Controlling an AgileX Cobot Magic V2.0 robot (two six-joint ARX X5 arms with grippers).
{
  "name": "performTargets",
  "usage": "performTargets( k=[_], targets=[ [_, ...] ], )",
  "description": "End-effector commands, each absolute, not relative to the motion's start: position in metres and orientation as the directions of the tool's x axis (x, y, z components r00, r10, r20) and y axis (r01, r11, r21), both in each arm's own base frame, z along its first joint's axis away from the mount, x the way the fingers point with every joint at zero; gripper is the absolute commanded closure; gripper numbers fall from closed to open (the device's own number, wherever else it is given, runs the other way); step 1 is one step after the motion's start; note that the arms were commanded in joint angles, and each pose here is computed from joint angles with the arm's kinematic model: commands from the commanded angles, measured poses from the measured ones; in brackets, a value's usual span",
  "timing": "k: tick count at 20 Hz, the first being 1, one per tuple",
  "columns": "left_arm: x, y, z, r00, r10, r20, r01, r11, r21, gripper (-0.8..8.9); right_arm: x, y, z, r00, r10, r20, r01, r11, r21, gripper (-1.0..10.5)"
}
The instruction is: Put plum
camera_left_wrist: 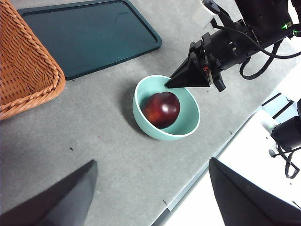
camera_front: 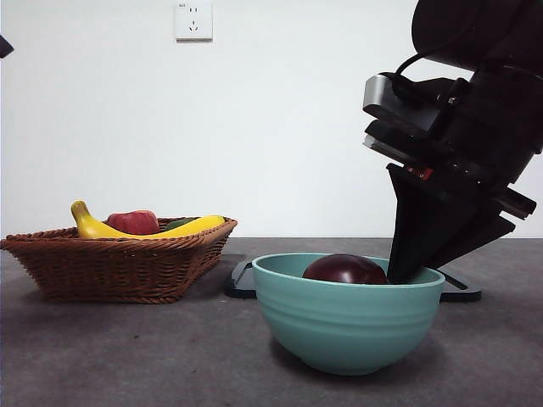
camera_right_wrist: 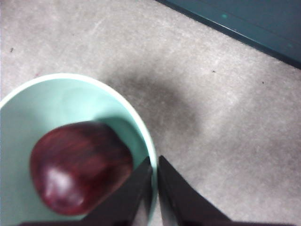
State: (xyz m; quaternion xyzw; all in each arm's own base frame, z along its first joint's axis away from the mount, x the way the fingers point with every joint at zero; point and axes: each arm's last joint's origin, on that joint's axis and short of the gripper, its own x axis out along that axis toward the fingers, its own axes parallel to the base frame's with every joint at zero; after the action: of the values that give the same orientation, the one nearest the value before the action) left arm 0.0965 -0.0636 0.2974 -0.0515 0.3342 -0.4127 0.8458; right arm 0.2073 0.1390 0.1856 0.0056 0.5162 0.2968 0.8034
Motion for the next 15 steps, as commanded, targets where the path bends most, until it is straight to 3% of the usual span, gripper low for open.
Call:
performTargets(
  k=[1,7,10,15],
  targets=[
    [0.097,-0.065,0.300,0.436,-0.741,-0.511,0.674,0.645,-0.360,4.39,0.209,0.142,0.186,0.291,0.492,-0.821,-0.458,0.824,0.332,9.4],
    [0.097,-0.065,0.300,0.436,-0.741,-0.511,0.674,0.645,-0.360,4.39,0.224,0.148,0.220,0.358,0.516,-0.778,-0.444,0.827,0.345,9.4],
    [0.097,-0.065,0.300,0.436,-0.741,-0.511,0.674,0.645,-0.360,4.39,0.238,0.143,0.238,0.431,0.484,-0.762,-0.409,0.857,0.313,9.4],
    [0.097,-0.065,0.300,0.436,-0.741,-0.511,0.674,0.645,-0.360,4.39,0.275,0.135,0.249,0.477,0.450,-0.755,-0.355,0.884,0.304,9.4]
  ],
)
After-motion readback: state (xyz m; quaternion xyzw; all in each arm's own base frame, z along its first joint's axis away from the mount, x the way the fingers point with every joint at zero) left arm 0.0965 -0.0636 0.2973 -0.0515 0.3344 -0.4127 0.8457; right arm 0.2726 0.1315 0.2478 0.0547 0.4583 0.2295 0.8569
